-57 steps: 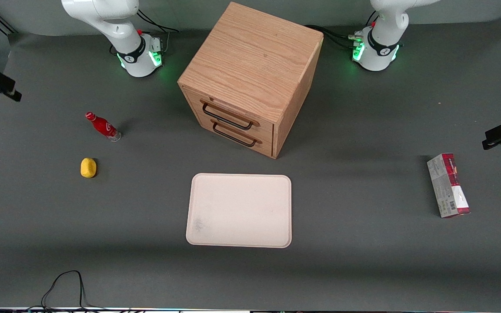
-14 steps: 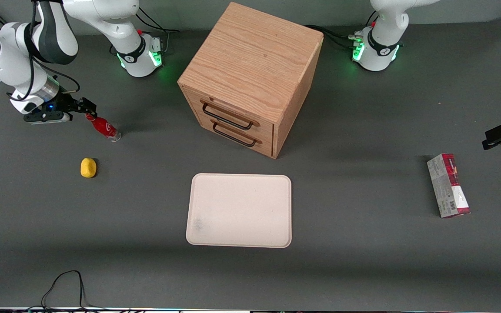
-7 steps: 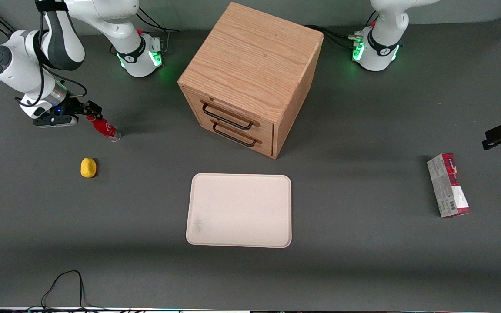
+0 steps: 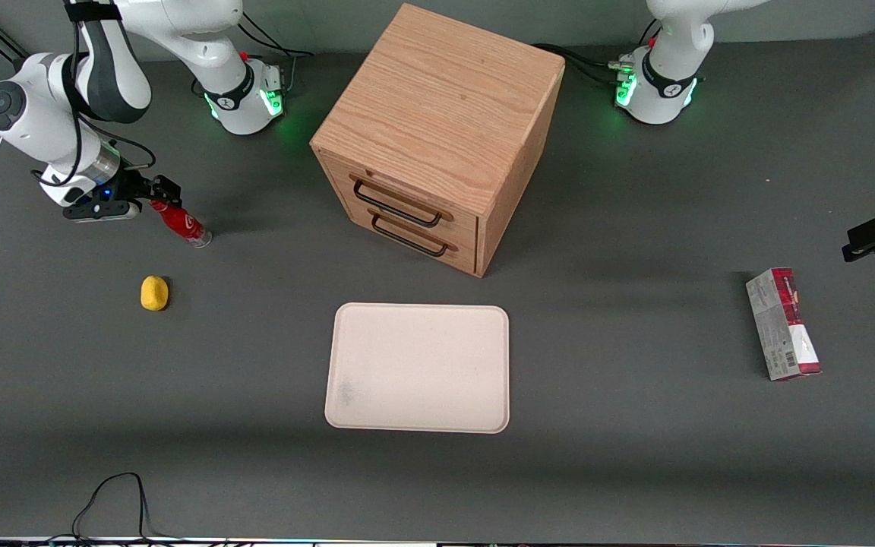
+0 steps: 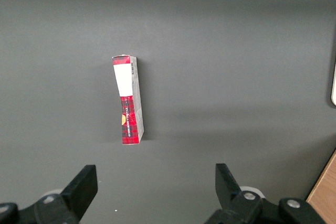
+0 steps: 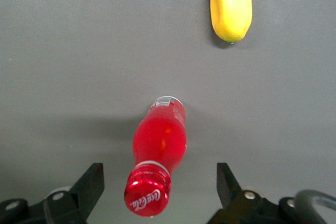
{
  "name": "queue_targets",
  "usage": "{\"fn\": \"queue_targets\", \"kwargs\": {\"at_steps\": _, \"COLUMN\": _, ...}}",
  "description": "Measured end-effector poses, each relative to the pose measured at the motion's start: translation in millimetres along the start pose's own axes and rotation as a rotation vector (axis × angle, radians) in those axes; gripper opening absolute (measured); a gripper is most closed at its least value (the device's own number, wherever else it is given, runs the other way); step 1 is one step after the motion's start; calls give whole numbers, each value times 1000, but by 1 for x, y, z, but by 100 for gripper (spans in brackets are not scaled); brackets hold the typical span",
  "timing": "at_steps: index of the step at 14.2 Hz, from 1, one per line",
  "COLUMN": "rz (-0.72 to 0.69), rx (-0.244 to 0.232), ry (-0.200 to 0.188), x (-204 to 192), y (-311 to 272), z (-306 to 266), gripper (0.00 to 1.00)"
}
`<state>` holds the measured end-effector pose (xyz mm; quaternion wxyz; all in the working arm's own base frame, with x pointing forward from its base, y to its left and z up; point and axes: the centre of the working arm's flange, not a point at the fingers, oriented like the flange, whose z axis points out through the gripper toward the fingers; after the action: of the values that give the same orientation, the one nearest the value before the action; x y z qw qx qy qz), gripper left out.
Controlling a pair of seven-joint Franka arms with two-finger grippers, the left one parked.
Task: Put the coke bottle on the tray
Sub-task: 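Close the right gripper around the bottle's cap end, then lift the bottle and carry it toward the white tray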
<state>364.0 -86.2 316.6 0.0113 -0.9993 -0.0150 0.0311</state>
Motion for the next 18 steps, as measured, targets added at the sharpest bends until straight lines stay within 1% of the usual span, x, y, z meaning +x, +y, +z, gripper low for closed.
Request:
{"fn": "queue_targets", "kwargs": {"at_steps": 1, "rz": 0, "rx": 0, "ry": -2, "x": 0, "y": 0, "z": 1, "gripper": 88}}
{"fn": "queue_targets", "kwargs": {"at_steps": 2, "rz": -1, "rx": 0, "ry": -4, "x": 0, "y": 0, "z": 2, "gripper": 78}}
{"fn": "queue_targets", "kwargs": {"at_steps": 3, "rz": -2, "rx": 0, "ry": -7, "x": 0, "y": -1, "z": 2, "gripper": 65}}
{"fn": "queue_targets", "kwargs": {"at_steps": 6, "rz": -4, "rx": -1, "ry": -7, "x": 1, "y": -1, "z": 2, "gripper": 33}}
{"fn": "queue_targets", "kwargs": {"at_steps": 9, "rz": -7, "rx": -5, "ry": 2, "x": 5, "y": -1, "z": -3, "gripper": 32}}
{"fn": "queue_targets", "kwargs": {"at_steps": 12, "rz": -34, "rx": -15, "ry": 15, "x": 22, "y": -7, "z": -31, "gripper": 32}}
{"fn": "queue_targets", "kwargs": {"at_steps": 15, "rz": -36, "rx": -21, "ry": 12, "x": 38, "y": -4, "z": -85, "gripper": 32}}
{"fn": "queue_targets", "kwargs": {"at_steps": 18, "rz": -34, "rx": -30, "ry": 10, "x": 43, "y": -1, "z": -166, "gripper": 32}}
